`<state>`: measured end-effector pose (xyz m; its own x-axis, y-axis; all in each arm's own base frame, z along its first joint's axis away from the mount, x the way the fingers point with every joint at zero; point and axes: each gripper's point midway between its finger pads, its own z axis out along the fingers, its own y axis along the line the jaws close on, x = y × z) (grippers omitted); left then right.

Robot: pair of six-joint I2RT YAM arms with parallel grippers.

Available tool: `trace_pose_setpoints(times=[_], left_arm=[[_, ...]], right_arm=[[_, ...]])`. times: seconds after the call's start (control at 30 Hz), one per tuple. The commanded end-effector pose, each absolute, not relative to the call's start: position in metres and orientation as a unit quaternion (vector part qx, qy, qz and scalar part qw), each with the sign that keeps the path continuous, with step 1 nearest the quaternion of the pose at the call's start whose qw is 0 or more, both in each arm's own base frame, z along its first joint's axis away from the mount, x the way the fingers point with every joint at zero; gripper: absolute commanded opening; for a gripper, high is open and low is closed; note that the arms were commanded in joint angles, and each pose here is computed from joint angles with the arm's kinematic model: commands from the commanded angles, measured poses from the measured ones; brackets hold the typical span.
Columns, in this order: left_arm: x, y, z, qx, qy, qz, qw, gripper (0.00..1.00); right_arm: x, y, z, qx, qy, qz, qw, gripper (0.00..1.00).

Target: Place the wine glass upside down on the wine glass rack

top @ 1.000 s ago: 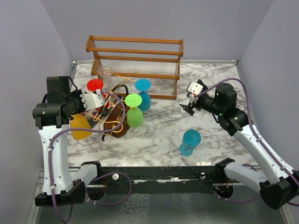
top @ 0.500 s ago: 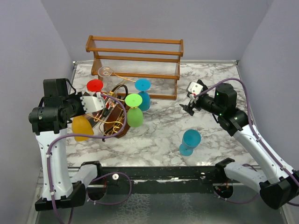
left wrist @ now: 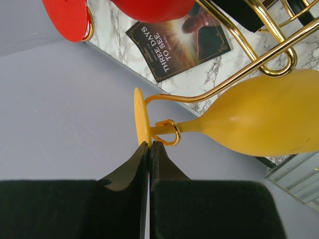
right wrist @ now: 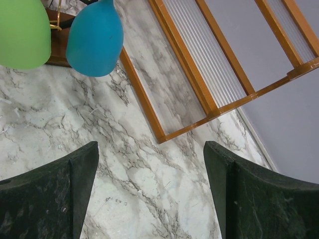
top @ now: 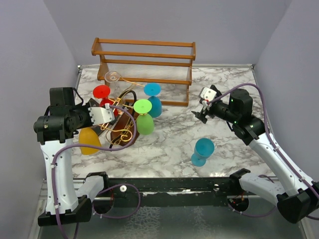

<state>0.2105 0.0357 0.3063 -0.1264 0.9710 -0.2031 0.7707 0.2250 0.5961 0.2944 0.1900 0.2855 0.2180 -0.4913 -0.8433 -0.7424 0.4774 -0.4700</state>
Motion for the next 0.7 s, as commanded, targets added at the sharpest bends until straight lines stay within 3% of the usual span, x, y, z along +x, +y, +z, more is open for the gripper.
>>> trace_pose_setpoints(times=[0.0,0.17,0.67], left_arm=[[0.2019,0.0223,0.2916,0.613,0.724,0.137,0.286,0.00],[0.1995,0.0243,0.2839,0.611,0.730,0.134,0.275,0.01],[0.1985,0.0292,0.2868,0.597,0.741,0.144,0.272,0.23]], right_arm=[[0.2988,0.1877,0.2870,-0.500,0.614,0.094,0.603,0.86],[0.2992,0.1874,0.2859,-0.500,0.615,0.093,0.603,0.86],[0.3018,0.1882,0.2801,-0.501,0.621,0.094,0.595,0.86]])
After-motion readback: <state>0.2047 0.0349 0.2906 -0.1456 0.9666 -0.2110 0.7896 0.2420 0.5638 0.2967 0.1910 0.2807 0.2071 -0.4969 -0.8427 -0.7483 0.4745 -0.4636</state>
